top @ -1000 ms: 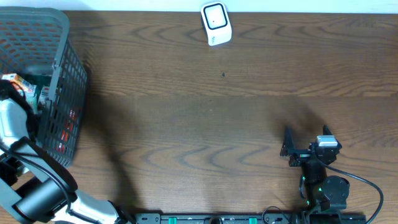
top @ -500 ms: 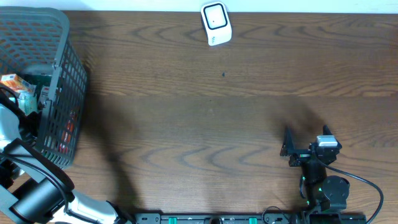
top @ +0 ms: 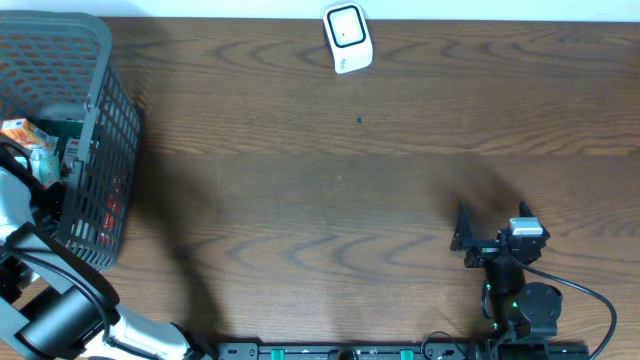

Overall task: Scan the item barcode
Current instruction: 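Reach the left gripper into the grey basket toward the packages, then grasp the mint wipe pack and orange box, lift out of basket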

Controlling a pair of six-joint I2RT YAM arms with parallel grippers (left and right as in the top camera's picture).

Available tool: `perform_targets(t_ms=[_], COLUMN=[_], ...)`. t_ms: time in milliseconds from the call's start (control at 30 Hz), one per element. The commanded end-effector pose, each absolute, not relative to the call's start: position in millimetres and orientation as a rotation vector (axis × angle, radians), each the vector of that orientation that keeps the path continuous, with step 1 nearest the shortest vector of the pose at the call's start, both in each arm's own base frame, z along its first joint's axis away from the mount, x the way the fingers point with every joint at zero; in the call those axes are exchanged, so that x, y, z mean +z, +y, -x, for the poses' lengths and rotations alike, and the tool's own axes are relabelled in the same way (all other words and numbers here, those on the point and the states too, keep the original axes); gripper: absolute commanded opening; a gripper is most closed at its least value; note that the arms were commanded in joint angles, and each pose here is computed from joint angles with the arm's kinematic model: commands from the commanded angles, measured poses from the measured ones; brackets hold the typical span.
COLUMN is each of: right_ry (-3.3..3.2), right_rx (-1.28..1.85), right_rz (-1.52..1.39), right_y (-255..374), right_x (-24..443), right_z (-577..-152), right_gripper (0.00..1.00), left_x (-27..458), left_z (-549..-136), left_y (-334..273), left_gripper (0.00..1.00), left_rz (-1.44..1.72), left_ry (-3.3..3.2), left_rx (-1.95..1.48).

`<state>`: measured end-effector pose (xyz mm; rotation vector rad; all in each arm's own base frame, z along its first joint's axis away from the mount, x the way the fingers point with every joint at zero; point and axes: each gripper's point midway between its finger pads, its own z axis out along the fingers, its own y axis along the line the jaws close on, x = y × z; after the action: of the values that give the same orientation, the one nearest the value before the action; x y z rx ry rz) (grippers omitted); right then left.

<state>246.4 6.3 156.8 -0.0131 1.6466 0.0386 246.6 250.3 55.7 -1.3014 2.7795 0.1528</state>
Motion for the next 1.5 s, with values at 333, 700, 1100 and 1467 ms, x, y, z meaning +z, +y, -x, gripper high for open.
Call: perform_targets(t_ms=[333, 700, 1100, 1467], right_ry=[1.647, 1.647, 1.647, 1.647], right_rx=[0.033, 0.033, 0.033, 0.033], right_rz=[0.003, 0.003, 0.003, 0.003], right_y=[4, 4, 4, 4], right_x=[156, 156, 156, 156], right_z=[-246, -246, -246, -246], right_gripper=[0.99, 0.99, 0.99, 0.99], left_x=[57, 65, 75, 89], left_z=[-254, -275, -295, -311], left_y=[244, 263, 284, 300], left_gripper=[0.98, 0.98, 0.98, 0.98], left_rz=[1.258, 1.215, 1.323, 1.42], left_ry=[2.786, 2.684, 2.503, 2.318], left_rx=[0.067, 0.114, 0.155, 0.153])
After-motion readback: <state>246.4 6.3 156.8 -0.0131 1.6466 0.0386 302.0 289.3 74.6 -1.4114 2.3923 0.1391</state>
